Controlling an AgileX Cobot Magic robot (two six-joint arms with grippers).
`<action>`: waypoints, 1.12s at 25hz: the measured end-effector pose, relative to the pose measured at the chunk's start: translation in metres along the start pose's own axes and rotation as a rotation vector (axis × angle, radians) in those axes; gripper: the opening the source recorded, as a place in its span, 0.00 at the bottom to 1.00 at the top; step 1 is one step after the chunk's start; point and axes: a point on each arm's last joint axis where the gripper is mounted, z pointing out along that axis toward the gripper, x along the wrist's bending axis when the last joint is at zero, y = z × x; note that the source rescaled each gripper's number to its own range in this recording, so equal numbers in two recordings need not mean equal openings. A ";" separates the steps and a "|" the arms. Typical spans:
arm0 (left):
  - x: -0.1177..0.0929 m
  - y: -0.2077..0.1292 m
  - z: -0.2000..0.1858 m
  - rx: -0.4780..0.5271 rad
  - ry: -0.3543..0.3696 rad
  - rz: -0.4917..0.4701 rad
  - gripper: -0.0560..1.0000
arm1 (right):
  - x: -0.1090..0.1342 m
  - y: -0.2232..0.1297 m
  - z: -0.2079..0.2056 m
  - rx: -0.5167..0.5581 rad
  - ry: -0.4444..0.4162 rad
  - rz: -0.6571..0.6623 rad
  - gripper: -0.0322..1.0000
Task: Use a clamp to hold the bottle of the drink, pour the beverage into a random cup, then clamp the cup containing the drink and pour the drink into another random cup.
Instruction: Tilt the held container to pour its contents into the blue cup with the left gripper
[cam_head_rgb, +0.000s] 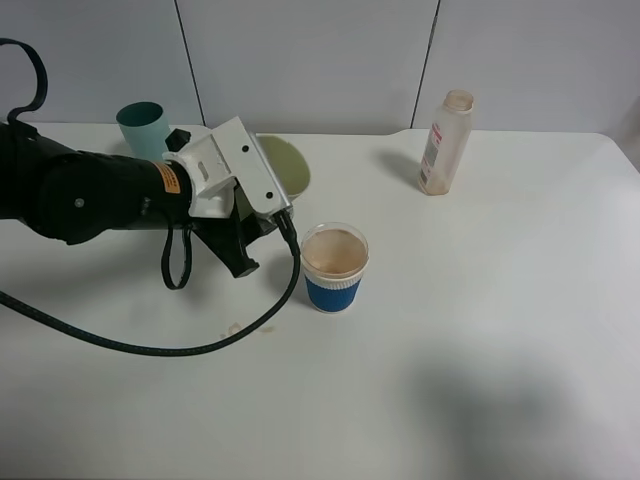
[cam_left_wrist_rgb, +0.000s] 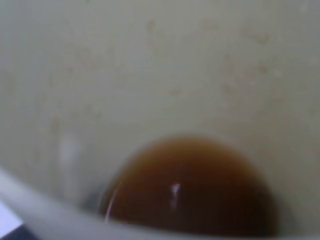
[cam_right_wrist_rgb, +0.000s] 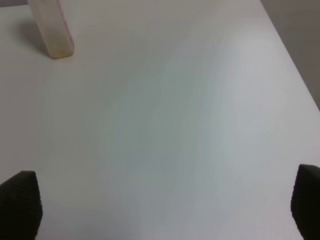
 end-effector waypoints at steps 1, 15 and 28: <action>-0.001 0.000 0.000 0.007 -0.009 0.012 0.08 | 0.000 0.000 0.000 0.000 0.000 0.000 1.00; 0.000 0.005 0.003 0.018 -0.043 0.100 0.08 | 0.000 0.000 0.000 0.000 0.000 0.000 1.00; -0.001 0.005 0.020 0.034 -0.068 0.152 0.08 | 0.000 0.000 0.000 0.000 0.000 0.000 1.00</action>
